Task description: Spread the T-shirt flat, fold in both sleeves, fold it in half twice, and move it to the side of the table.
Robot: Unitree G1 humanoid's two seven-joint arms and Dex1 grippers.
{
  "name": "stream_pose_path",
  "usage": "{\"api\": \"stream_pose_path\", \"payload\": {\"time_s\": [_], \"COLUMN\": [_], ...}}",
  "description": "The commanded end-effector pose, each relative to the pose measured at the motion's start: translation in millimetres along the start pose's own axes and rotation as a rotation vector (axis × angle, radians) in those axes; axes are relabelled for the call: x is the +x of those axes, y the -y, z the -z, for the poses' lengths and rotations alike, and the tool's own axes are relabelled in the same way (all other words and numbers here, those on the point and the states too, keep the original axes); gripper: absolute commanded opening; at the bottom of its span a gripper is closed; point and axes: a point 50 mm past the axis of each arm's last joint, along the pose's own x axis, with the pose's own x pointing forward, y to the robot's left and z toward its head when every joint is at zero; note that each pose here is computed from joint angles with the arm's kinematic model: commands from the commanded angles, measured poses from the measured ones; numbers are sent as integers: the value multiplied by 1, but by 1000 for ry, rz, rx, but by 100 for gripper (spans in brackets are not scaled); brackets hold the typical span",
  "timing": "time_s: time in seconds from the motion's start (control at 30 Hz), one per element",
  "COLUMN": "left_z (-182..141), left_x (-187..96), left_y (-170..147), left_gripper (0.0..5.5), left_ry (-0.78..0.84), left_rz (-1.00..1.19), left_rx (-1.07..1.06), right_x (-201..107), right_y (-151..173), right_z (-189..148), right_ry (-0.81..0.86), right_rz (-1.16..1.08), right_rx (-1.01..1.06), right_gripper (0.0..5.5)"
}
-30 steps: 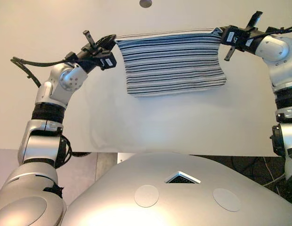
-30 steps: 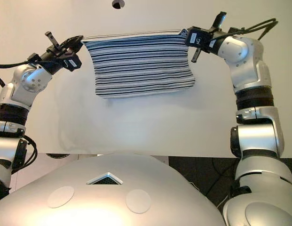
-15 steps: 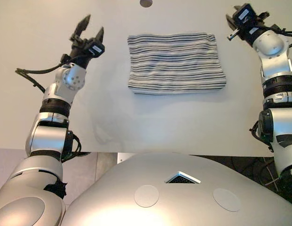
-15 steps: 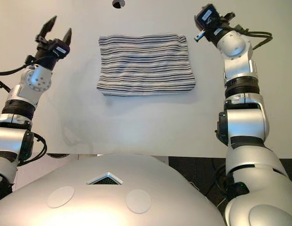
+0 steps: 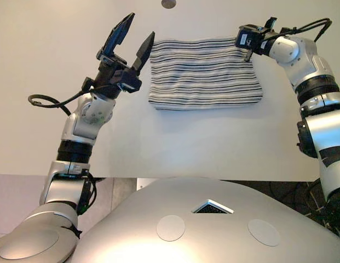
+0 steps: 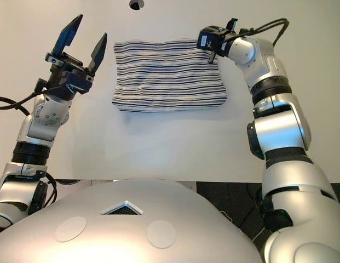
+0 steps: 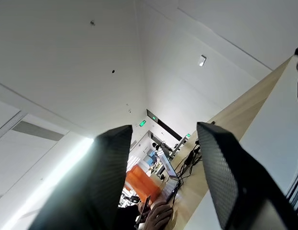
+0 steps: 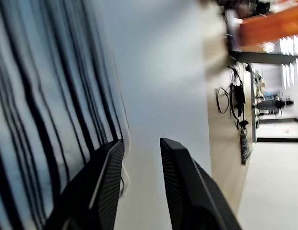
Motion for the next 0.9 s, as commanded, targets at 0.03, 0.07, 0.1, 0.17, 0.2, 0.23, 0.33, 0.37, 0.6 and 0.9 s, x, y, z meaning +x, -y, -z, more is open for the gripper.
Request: {"api": "stream_pose_path", "payload": {"time_s": [0.03, 0.07, 0.1, 0.17, 0.2, 0.23, 0.33, 0.37, 0.6, 0.9], "left_z": [1, 4, 7, 15, 19, 24, 37, 40, 40, 35], "left_x": [0, 0, -1, -4, -5, -7, -8, -7, 3, -3], "left_y": [-4, -7, -10, -19, -24, -30, -45, -49, -39, -28], "left_gripper": [248, 248, 248, 248, 248, 248, 248, 248, 248, 248], "left_ry": [-30, -50, -68, -125, -148, -180, -248, -257, -244, -233], "left_rz": [3, -1, -7, -22, -34, -46, -82, -81, -53, -156], "left_rx": [-29, -31, -29, -10, 5, 19, 57, 73, 69, -19], "right_x": [-7, -11, -15, -26, -30, -36, -55, -61, -68, -92], "right_y": [8, 12, 16, 24, 27, 28, 19, 10, -15, 43], "right_z": [13, 17, 20, 27, 29, 32, 40, 38, -15, 10], "right_ry": [-89, -108, -120, -134, -133, -133, -96, -61, 164, -4], "right_rz": [-90, -112, -129, -170, -185, -210, -305, -343, -268, 109], "right_rx": [-161, -201, -233, -286, -302, -312, -351, -360, -316, -144], "right_gripper": [144, 144, 144, 144, 144, 144, 144, 144, 144, 144]}}
